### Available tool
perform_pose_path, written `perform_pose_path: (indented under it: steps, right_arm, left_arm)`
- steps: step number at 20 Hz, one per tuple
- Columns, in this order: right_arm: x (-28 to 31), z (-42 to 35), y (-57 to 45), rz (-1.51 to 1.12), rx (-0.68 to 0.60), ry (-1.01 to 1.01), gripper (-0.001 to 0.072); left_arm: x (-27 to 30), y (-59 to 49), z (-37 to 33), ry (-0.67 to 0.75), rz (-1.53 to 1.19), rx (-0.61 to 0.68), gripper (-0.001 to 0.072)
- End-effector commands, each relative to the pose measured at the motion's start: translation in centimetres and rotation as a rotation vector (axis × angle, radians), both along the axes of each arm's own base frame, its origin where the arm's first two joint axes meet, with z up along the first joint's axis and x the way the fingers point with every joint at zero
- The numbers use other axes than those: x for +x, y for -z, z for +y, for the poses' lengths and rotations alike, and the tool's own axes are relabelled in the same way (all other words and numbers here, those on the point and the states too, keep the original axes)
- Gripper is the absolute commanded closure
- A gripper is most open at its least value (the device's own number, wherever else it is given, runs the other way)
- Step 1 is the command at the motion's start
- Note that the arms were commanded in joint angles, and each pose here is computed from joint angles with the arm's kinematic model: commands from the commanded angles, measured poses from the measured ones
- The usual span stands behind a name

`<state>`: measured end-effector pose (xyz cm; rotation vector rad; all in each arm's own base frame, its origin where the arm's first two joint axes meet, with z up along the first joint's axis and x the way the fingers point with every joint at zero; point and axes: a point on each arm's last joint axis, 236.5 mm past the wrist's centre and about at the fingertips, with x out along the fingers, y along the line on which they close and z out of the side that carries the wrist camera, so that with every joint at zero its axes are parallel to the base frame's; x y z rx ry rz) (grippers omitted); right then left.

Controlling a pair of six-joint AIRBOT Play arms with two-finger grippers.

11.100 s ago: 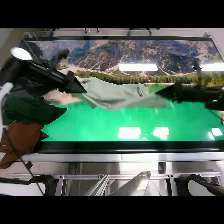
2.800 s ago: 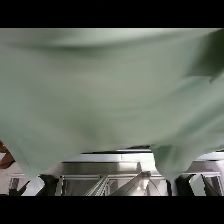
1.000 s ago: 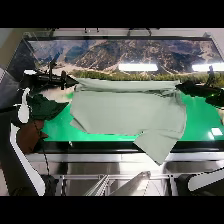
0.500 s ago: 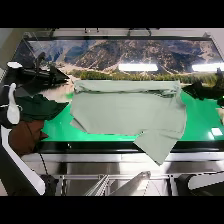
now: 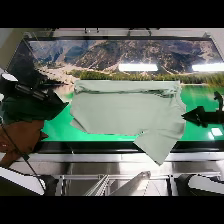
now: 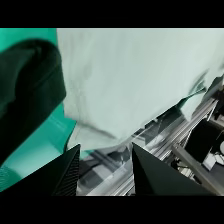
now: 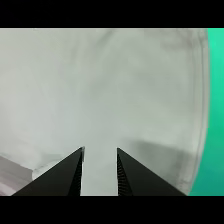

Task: Fold the shirts.

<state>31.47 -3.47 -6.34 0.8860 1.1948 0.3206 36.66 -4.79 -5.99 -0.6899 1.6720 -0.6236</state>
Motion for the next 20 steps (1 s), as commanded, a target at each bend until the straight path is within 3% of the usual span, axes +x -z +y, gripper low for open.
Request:
perform_pose_path:
  steps: [1,6,12,13,14,17,20]
  right_arm:
    - [-1.8,2.3,0.0,-0.002,0.048,0.062,0.0466]
    - [-2.1,3.4,-2.0,-0.044,0.076,0.04,0.0466]
    - [-3.4,3.3,-2.6,0.054,0.074,0.088,0.0451]
    - [-4.6,3.2,-1.8,0.14,0.064,0.1,0.0415]
    - [-6.6,2.8,-0.6,0.255,0.032,0.107,0.0311]
    - [-11.3,1.2,1.7,0.514,-0.066,0.137,0.0286]
    - [-11.6,0.7,3.2,0.531,-0.101,0.178,0.0285]
  left_arm:
    - [-6.0,3.8,-1.0,0.102,0.11,0.116,0.0369]
    - [-3.9,7.3,-1.7,0.087,0.024,0.214,0.0369]
    - [-2.2,7.6,-6.4,0.23,0.048,0.13,0.0411]
    - [-2.4,7.5,-7.2,0.264,0.053,0.121,0.049]
    - [-3.0,7.4,-7.9,0.319,0.052,0.103,0.0706]
    - [-4.0,7.8,-8.2,0.353,0.074,0.112,0.0686]
    - [-4.7,7.6,-7.6,0.35,0.109,0.095,0.0686]
